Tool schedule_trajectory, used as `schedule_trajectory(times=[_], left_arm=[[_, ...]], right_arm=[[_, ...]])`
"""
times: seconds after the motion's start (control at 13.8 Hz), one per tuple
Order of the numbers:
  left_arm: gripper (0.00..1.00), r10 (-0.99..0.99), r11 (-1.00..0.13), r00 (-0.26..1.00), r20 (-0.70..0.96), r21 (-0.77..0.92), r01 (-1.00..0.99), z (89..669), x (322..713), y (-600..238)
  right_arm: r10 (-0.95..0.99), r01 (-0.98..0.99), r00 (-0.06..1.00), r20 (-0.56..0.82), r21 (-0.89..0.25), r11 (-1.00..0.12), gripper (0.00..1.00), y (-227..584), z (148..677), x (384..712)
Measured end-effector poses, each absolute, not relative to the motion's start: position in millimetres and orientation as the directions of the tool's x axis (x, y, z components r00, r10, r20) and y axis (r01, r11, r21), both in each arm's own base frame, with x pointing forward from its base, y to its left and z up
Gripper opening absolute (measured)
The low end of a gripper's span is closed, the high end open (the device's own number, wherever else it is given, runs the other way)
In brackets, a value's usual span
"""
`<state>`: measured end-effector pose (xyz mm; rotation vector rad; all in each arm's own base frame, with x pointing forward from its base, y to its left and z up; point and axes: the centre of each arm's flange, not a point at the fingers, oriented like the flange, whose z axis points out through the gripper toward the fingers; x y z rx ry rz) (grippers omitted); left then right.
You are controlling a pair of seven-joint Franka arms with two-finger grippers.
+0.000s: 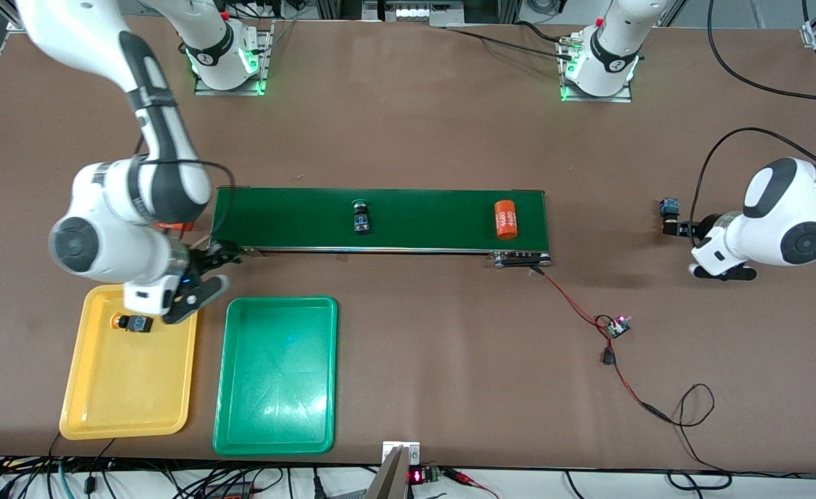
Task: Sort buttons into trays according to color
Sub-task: 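Grasp the blue button with the right gripper while the left carries yellow button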
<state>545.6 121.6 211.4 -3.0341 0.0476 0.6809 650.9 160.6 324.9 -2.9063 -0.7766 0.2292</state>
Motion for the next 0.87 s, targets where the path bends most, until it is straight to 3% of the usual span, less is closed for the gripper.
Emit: schedule_trajectory(times=[0.44,0.58,0.87], left_arm=[[1.00,-0.057,-0.998,0.918,-0.393,0.001,-0.062,176,511,127],[0.95,-0.069,-0.998,0.916,-0.396,0.016,-0.069,169,502,125],[0.50,-0.112,-0.994,0.910,-0.398,0.032,-0.108,167,501,125]], right_arm=[[0.224,0.214,0.956,-0.189,-0.071,-0.974,1.00,330,323,581],[0.156,0.149,0.970,-0.189,-0.050,-0.988,1.00,357,319,564],[0.089,0.086,0.980,-0.180,-0.026,-0.996,1.00,343,271,549]])
